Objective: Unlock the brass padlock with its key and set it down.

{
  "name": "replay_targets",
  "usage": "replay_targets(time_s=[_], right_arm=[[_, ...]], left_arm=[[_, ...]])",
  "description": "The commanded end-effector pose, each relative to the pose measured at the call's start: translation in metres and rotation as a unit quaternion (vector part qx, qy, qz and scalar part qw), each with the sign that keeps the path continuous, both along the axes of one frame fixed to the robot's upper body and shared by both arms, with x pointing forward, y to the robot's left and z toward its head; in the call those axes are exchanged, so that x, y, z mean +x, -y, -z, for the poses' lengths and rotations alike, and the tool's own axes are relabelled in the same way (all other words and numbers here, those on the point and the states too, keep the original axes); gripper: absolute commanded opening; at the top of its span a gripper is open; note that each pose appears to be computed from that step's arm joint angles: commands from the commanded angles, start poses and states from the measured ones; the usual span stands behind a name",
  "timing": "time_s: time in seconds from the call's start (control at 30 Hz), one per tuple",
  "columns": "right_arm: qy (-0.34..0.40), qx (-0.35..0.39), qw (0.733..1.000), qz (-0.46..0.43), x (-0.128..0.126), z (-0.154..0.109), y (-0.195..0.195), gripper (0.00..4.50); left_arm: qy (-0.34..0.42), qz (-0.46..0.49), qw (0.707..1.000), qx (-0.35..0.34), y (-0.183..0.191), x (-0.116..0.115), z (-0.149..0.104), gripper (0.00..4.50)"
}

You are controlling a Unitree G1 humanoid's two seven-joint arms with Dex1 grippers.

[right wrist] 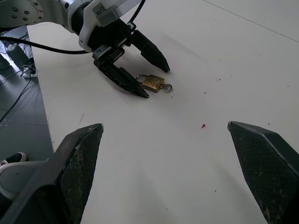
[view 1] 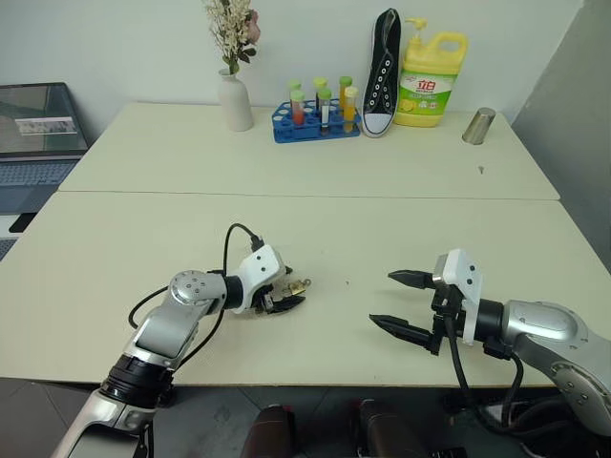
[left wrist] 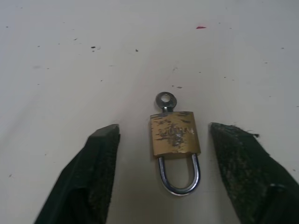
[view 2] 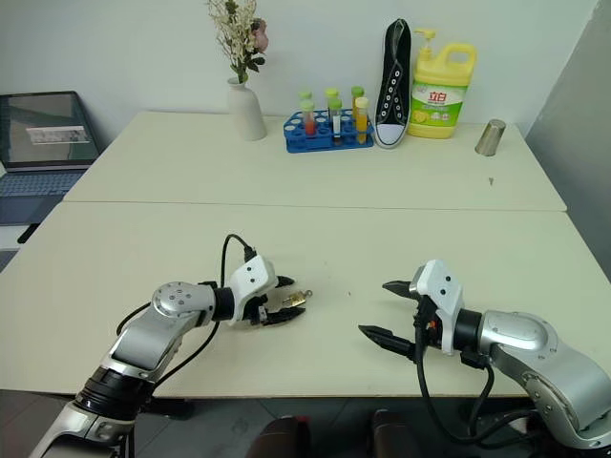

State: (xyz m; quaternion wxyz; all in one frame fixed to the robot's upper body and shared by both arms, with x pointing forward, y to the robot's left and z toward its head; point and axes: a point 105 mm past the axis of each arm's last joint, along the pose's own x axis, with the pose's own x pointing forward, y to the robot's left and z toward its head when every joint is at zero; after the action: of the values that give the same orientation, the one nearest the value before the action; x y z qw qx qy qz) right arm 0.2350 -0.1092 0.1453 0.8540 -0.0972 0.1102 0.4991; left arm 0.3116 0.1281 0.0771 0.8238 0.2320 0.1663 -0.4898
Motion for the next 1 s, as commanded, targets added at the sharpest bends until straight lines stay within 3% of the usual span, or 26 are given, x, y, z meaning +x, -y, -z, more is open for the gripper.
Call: replay_targets(time_s=[0.03, 0.13, 0.3, 0.43, 0.67, 0.77, 0.83, 0.93, 1.0], right_arm=[[0.022, 0.006, 1.000, -0.015, -0.004, -0.010, -0.006, 4.50], [0.023, 0.005, 1.000, -0.017, -0.004, -0.011, -0.006, 4.50], [0.027, -0.002, 1.000, -0.016, -0.004, -0.012, -0.005, 4.50], [0.030, -0.010, 0.999, -0.010, -0.005, -0.011, -0.001, 4.50], [0.039, -0.017, 0.999, 0.028, -0.005, -0.009, 0.017, 4.50], [0.044, -0.014, 0.998, 0.042, -0.004, -0.012, 0.021, 4.50], [0.048, -0.009, 0.998, 0.048, -0.003, -0.014, 0.022, 4.50], [0.037, 0.005, 0.998, 0.043, -0.005, -0.016, 0.021, 4.50], [0.028, 0.017, 0.999, 0.033, -0.007, -0.017, 0.018, 4.50]], left_arm=[[-0.019, -0.006, 0.999, 0.025, -0.005, -0.003, 0.012, 1.92], [-0.022, -0.004, 0.999, 0.028, -0.006, -0.006, 0.014, 0.99], [0.005, 0.062, 0.998, 0.020, 0.004, -0.014, 0.003, 0.96], [0.077, 0.126, 0.989, 0.033, 0.012, -0.013, -0.012, 0.96], [0.221, 0.215, 0.951, -0.006, 0.044, -0.001, -0.060, 0.96], [0.340, 0.249, 0.907, -0.006, 0.060, 0.003, -0.089, 0.96], [0.446, 0.268, 0.854, 0.005, 0.067, 0.003, -0.108, 0.96], [0.543, 0.308, 0.780, 0.034, 0.068, -0.005, -0.108, 0.96], [0.574, 0.323, 0.752, 0.038, 0.067, -0.009, -0.104, 0.96]])
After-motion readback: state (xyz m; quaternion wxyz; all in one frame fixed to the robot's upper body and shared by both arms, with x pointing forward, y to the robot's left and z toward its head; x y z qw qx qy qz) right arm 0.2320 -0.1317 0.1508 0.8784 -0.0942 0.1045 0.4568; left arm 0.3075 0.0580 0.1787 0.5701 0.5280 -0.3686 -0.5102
